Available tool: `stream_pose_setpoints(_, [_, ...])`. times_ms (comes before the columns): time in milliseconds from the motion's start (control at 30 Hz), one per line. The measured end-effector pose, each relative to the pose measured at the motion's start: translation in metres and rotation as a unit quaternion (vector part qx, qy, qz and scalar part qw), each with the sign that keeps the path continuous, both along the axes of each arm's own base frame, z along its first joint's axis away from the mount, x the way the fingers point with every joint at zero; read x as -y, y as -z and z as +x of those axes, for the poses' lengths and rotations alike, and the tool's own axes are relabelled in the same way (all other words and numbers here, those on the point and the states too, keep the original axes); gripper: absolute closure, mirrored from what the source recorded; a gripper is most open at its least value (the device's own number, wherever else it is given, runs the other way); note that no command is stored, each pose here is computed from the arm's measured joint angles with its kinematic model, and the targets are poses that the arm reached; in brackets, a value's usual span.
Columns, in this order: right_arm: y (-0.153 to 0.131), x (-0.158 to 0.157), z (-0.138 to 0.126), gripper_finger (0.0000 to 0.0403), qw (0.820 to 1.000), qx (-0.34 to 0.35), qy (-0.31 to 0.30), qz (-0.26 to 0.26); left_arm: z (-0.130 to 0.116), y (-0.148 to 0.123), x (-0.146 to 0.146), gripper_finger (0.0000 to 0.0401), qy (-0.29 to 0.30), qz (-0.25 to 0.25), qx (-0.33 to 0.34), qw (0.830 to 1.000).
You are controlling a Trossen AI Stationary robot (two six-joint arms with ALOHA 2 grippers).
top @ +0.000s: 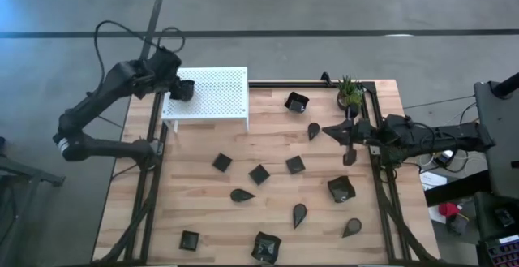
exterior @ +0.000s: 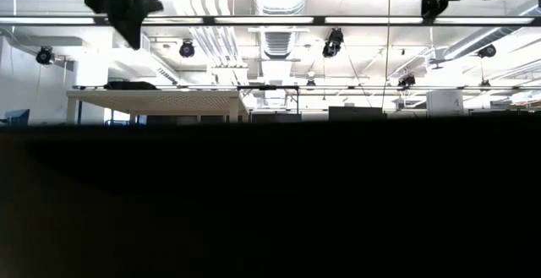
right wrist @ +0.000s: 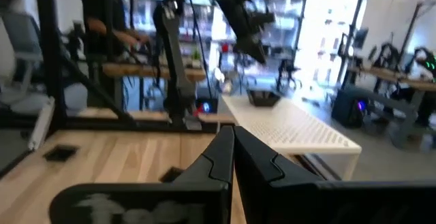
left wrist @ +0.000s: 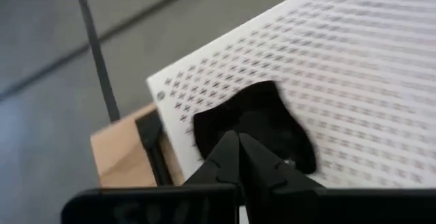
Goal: Pick & Place Mini shaped plates
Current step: Put the square plate on the shelf
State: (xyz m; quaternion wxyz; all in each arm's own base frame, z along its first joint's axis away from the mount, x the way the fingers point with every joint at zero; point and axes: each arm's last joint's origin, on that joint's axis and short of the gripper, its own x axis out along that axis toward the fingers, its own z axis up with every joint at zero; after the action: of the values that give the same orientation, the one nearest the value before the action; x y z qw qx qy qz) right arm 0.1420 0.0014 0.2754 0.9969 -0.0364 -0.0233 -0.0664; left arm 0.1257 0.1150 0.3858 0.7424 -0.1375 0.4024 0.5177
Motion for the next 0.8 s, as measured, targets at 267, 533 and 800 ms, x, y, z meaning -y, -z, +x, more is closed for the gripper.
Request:
stream_pose_setpoints(267, [-0.018,-0.001,0.023,0.0394,0.998,-0.064,0.008,0.007,0.019,0.009,0.05,0.0401,0.117,0.037,-0.014,0.992])
stream_pose_setpoints(533, [-0.024,-0.001,0.04,0.0394,0.995,-0.101,0.007,0.025,0.029,0.044,0.097,0.0401,0.204,0.004,-0.003,0.979])
stream_pose_setpoints(800, [-0.021,-0.002,0.045,0.0394,0.992,-0.119,0.005,0.037,0.037,0.089,0.13,0.0401,0.224,-0.063,0.038,0.972])
